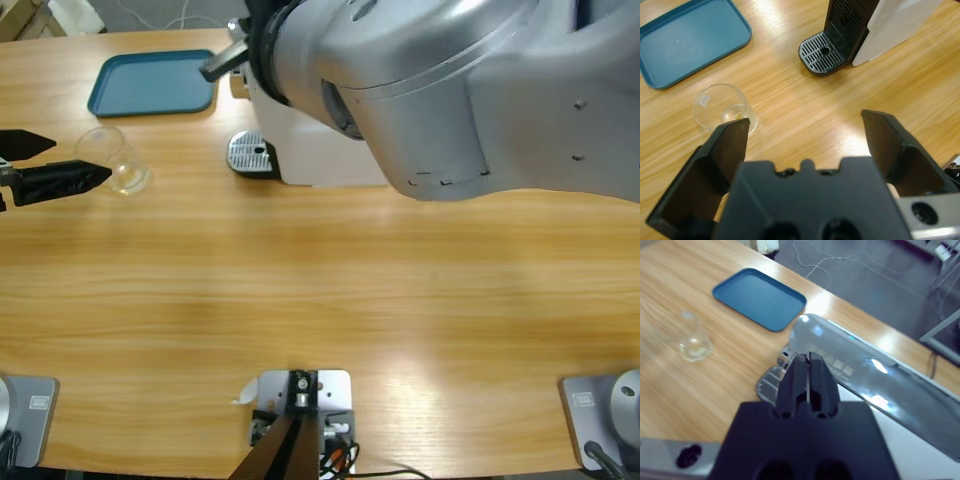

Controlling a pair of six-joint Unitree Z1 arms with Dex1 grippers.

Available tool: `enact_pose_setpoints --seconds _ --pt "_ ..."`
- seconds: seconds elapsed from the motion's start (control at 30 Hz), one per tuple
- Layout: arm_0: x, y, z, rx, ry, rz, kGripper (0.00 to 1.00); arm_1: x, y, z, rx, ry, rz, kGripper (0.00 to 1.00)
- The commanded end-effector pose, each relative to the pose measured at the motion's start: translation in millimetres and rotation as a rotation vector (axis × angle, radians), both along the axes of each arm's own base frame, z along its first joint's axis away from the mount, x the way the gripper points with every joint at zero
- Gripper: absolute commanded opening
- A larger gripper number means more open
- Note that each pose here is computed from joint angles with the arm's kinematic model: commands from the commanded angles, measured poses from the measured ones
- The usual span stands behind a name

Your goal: Pour coffee

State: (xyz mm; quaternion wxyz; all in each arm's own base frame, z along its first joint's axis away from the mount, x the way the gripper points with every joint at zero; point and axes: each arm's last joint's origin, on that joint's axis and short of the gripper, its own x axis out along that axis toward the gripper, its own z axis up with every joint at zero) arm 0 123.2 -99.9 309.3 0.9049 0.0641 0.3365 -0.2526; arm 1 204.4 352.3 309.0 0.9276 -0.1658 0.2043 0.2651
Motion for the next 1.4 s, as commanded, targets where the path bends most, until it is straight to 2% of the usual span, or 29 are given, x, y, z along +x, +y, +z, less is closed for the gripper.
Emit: enact_pose_setpoints --seconds 0.03,0.1,0.13,0.2,0.23,0.33,0.37,0.43,0.63,0.7,0.8,1.0,1.4 --pt "0 -3 -12 0.021 0.047 -0.01 0.964 -27 -58 66 0.018 -0.059 0.088 0.0" --pt "1 -3 -12 0.021 0.046 -0.01 0.964 -41 -80 90 0.059 -0.079 0.141 0.025" --pt "1 -3 -12 0.02 0.045 -0.01 0.964 -47 -88 97 0.071 -0.076 0.166 0.214" --pt "0 -3 -12 0.019 0.044 -0.01 0.964 -58 -106 104 0.06 -0.051 0.201 0.289" --pt "0 -2 -12 0.019 0.043 -0.01 0.964 -63 -114 103 0.046 -0.033 0.214 0.443" --pt "0 -2 -11 0.022 0.033 0.002 0.964 -80 -146 82 -0.008 0.034 0.213 0.769" --pt "1 -1 -11 0.026 0.029 0.01 0.964 -85 -157 73 -0.015 0.057 0.203 0.836" --pt "2 2 -12 0.048 0.015 0.051 0.964 -95 -176 54 -0.038 0.11 0.183 0.905" --pt "35 22 -26 0.096 0.069 0.274 0.964 -123 -226 11 0.009 0.212 0.131 0.927" --pt "42 26 -36 0.087 0.096 0.302 0.962 -127 -233 1 0.012 0.235 0.129 0.929" --pt "44 26 -51 0.074 0.07 0.298 0.943 -132 -242 -9 0.015 0.253 0.118 0.945" --pt "58 19 -84 0.123 0.137 0.288 0.941 -132 -241 -12 0.022 0.263 0.123 0.952" --pt "82 20 -101 0.161 0.134 0.368 0.941 -130 -240 -15 0.019 0.274 0.116 0.954"
